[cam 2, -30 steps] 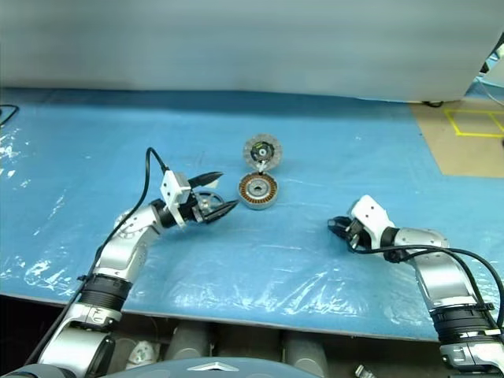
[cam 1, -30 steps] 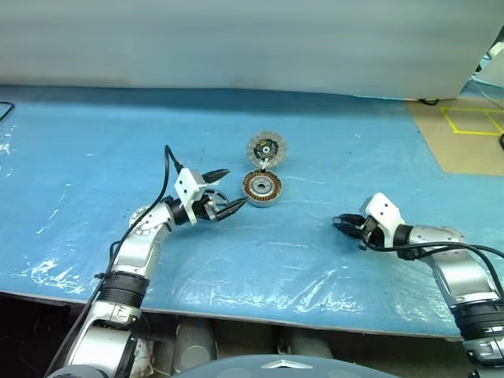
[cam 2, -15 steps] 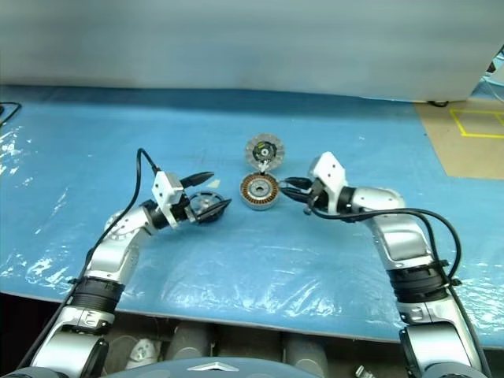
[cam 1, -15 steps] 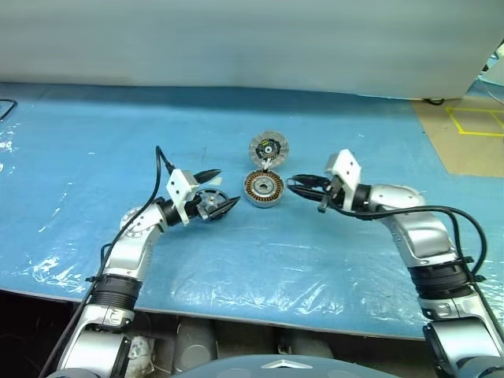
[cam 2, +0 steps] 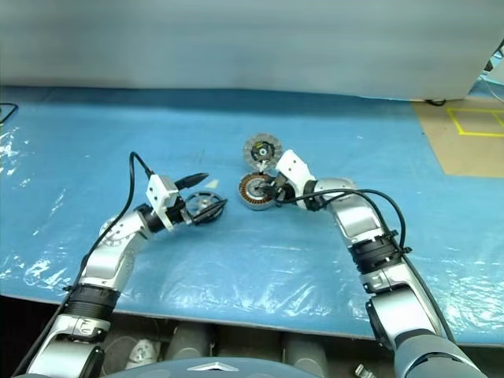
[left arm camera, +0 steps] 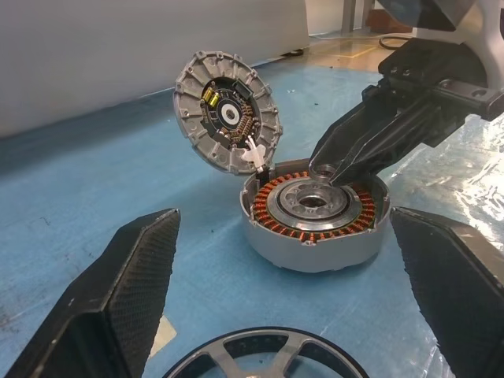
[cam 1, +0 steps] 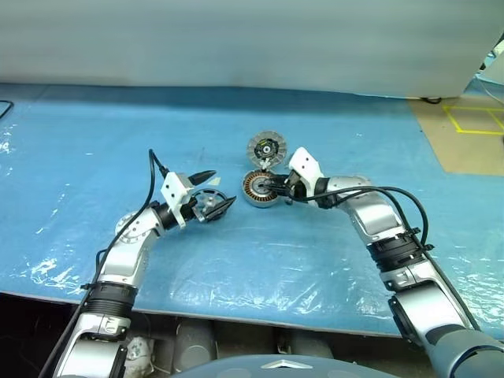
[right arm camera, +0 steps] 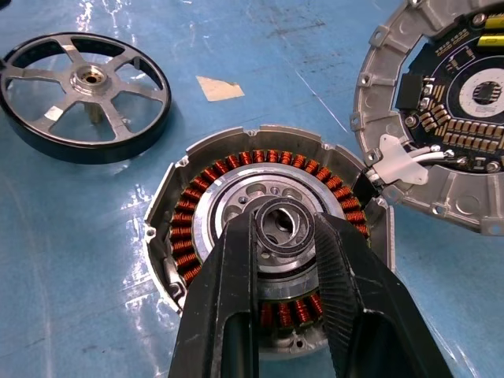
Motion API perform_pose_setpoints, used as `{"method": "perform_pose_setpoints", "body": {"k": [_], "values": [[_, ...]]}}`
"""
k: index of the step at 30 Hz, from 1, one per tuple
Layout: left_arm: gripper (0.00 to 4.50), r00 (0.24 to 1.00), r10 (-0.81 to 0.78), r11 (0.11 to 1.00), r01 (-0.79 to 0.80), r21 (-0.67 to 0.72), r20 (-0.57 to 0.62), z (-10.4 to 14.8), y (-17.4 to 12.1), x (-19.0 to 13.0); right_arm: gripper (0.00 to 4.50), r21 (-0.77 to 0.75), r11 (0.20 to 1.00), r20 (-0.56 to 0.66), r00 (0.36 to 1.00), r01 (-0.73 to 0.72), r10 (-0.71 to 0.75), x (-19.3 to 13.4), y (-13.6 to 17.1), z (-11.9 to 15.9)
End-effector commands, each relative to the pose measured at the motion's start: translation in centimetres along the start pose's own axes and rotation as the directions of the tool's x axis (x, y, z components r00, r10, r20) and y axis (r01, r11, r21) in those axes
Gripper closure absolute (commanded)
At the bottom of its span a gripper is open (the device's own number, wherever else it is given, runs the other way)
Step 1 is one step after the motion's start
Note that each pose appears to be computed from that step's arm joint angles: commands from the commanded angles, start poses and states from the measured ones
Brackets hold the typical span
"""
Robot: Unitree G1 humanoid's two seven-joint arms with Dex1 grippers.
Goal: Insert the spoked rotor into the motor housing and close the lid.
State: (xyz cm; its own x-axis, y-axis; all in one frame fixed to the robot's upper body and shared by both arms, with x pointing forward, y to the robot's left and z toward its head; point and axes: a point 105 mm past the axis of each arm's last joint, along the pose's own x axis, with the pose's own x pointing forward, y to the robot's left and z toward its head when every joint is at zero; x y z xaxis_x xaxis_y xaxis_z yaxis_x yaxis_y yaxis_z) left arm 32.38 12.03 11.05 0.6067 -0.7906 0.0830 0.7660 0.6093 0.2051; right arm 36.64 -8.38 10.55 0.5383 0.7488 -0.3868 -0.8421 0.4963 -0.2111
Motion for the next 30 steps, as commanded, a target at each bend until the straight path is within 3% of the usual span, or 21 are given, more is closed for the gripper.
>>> {"method": "perform_pose_setpoints", "body": {"k": [1, 30], "values": [[0.00, 0.999, 0.015, 0.999, -0.016, 0.036, 0.030, 1.2, 0.3, -0.2, 3.87, -0.060, 0.998, 0.018, 1.000, 0.017, -0.016, 0.6, -0.2, 1.3], [0.00, 1.000, 0.013, 0.999, -0.013, 0.031, 0.015, 0.9, 0.2, -0.3, 3.87, -0.097, 0.995, -0.028, 0.999, -0.026, 0.023, 1.3, 0.6, 0.0]]}}
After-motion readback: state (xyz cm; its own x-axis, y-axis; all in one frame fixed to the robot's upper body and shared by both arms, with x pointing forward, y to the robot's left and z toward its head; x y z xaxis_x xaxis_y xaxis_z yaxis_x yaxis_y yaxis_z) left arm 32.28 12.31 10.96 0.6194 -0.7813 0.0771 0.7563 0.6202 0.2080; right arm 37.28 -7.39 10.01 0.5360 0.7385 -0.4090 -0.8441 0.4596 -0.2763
